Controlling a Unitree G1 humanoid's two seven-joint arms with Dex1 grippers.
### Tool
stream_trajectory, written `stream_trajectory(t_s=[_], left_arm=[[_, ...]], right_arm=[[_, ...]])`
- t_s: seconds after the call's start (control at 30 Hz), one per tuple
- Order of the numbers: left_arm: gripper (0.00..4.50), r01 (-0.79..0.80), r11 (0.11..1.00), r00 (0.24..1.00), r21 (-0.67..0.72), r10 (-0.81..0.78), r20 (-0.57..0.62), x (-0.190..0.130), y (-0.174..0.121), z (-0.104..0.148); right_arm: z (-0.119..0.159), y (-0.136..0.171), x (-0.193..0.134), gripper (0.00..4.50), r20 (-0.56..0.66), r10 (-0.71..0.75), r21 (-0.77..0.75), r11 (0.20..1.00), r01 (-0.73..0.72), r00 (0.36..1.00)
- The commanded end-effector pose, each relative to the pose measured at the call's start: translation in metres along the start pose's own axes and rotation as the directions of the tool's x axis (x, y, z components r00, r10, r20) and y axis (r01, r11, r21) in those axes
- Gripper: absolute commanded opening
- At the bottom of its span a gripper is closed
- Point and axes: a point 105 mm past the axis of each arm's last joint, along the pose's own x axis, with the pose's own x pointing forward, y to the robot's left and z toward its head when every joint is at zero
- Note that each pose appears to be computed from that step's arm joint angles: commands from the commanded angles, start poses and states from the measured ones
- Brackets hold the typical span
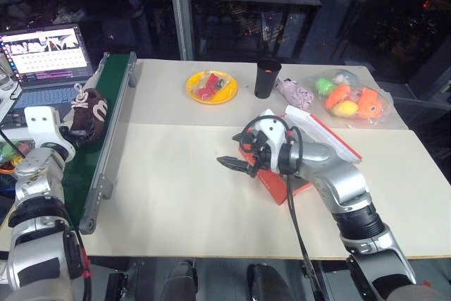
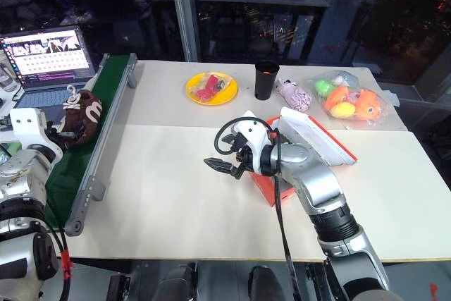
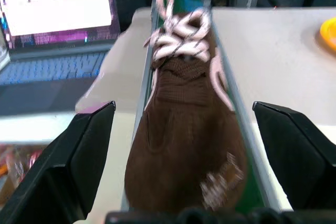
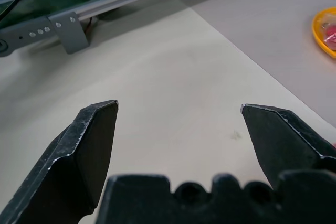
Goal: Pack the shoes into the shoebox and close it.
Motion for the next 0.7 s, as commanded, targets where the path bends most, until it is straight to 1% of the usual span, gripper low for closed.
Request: stream_trajectory(t_s=[0.03, 0.07, 0.13, 0.2, 0.23, 0.27, 0.3, 0.4, 0.47, 0.53, 0.63, 0.7], left_arm=[[3.85, 0.074, 0.996, 0.992, -0.042, -0.078, -0.1, 0.0, -0.007, -0.011], [3.39, 0.095, 0.994, 0.988, -0.055, -0.101, -0.116, -0.001, -0.01, -0.014], [2.76, 0.112, 0.992, 0.985, -0.06, -0.119, -0.124, -0.001, -0.013, -0.016], [2.12, 0.129, 0.989, 0.985, -0.074, -0.136, -0.104, -0.001, -0.018, -0.014], [1.73, 0.138, 0.988, 0.985, -0.076, -0.144, -0.094, 0.0, -0.021, -0.013], [1.49, 0.144, 0.987, 0.985, -0.075, -0.15, -0.085, 0.0, -0.023, -0.011], [1.15, 0.148, 0.986, 0.985, -0.074, -0.154, -0.08, 0.001, -0.025, -0.01], [0.31, 0.169, 0.983, 0.984, -0.078, -0.172, -0.045, 0.002, -0.032, -0.004], [0.02, 0.196, 0.978, 0.981, -0.074, -0.196, 0.004, 0.002, -0.043, 0.006], [0.0, 0.252, 0.963, 0.966, -0.096, -0.244, 0.088, 0.001, -0.064, 0.025], [0.0, 0.349, 0.93, 0.926, -0.11, -0.325, 0.191, -0.005, -0.097, 0.052], [0.0, 0.487, 0.864, 0.849, -0.13, -0.433, 0.302, -0.015, -0.146, 0.083]], right_arm=[[0.017, -0.002, -0.007, 4.5, 0.037, -0.017, -0.05, 0.999, 0.019, 0.999], [0.017, -0.002, -0.008, 4.5, 0.037, -0.018, -0.052, 0.998, 0.02, 0.999], [0.018, -0.002, -0.009, 4.5, 0.037, -0.021, -0.054, 0.998, 0.023, 0.999], [0.019, -0.001, -0.01, 4.5, 0.036, -0.021, -0.06, 0.998, 0.023, 0.999], [0.019, 0.0, -0.01, 4.5, 0.033, -0.021, -0.062, 0.998, 0.023, 0.999], [0.019, 0.0, -0.01, 4.5, 0.03, -0.021, -0.065, 0.998, 0.023, 0.999], [0.019, 0.0, -0.011, 4.5, 0.028, -0.021, -0.066, 0.998, 0.023, 0.999], [0.018, 0.0, -0.013, 4.5, 0.017, -0.022, -0.064, 0.998, 0.023, 1.0], [0.017, 0.0, -0.015, 4.5, 0.011, -0.02, -0.062, 0.998, 0.021, 1.0], [0.021, 0.0, -0.016, 4.5, 0.026, -0.016, -0.039, 0.999, 0.017, 1.0], [0.037, -0.005, -0.019, 4.5, 0.109, -0.035, 0.063, 0.998, 0.028, 0.993], [0.059, -0.019, -0.025, 4.5, 0.229, -0.094, 0.217, 0.975, 0.043, 0.969]])
